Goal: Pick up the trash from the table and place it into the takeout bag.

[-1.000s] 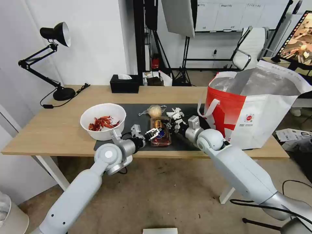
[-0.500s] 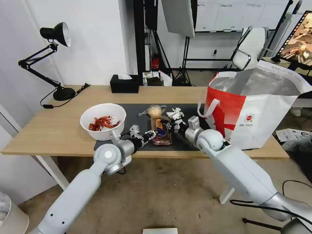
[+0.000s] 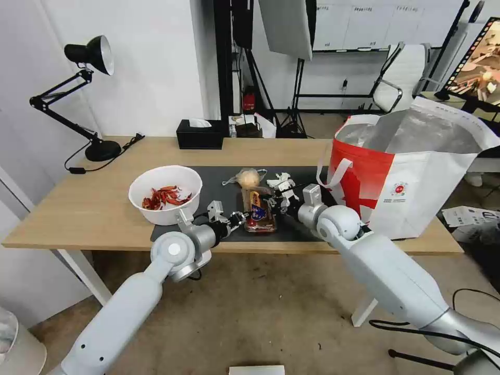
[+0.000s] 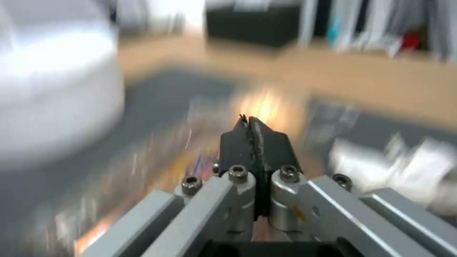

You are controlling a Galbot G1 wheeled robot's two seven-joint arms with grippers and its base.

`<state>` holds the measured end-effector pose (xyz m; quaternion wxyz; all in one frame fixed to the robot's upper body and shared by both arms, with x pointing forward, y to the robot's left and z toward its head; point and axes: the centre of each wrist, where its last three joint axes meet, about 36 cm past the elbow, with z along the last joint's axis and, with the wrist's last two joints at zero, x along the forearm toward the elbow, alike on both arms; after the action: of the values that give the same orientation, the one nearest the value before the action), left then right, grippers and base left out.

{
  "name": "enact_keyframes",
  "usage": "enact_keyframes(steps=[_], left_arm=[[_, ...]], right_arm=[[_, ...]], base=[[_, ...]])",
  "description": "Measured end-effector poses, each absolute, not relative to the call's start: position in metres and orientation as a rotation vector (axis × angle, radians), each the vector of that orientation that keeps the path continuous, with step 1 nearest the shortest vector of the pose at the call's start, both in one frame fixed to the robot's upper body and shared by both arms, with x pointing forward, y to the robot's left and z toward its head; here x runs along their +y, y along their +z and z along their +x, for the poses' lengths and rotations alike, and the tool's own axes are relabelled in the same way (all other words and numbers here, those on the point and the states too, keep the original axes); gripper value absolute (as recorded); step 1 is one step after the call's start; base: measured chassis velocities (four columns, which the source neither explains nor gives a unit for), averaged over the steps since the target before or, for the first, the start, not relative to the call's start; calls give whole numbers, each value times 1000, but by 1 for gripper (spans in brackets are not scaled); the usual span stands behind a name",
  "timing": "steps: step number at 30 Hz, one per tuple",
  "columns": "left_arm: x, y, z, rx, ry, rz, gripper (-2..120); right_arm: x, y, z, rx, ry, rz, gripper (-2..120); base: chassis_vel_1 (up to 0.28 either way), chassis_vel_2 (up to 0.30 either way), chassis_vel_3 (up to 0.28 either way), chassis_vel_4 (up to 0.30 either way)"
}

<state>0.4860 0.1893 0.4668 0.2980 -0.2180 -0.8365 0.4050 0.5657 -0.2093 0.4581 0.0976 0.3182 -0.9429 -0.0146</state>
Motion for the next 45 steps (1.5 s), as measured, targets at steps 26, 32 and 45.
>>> enact_keyframes(steps=[26,32,45], left_arm=[[146,655,561,-2854,644,-1140,0],[57,661,606,-2953,139,-1356,0],[-3,650,646,-2916,-737,-1581,0]], right_arm=[[-224,427,392,-3008,-209,607,90],[-220,428,385,-3004,-202,610,100],[-218,417,369,-2976,-183,624,100]], base=[[0,0,0,0],[0,0,0,0],[0,0,0,0]])
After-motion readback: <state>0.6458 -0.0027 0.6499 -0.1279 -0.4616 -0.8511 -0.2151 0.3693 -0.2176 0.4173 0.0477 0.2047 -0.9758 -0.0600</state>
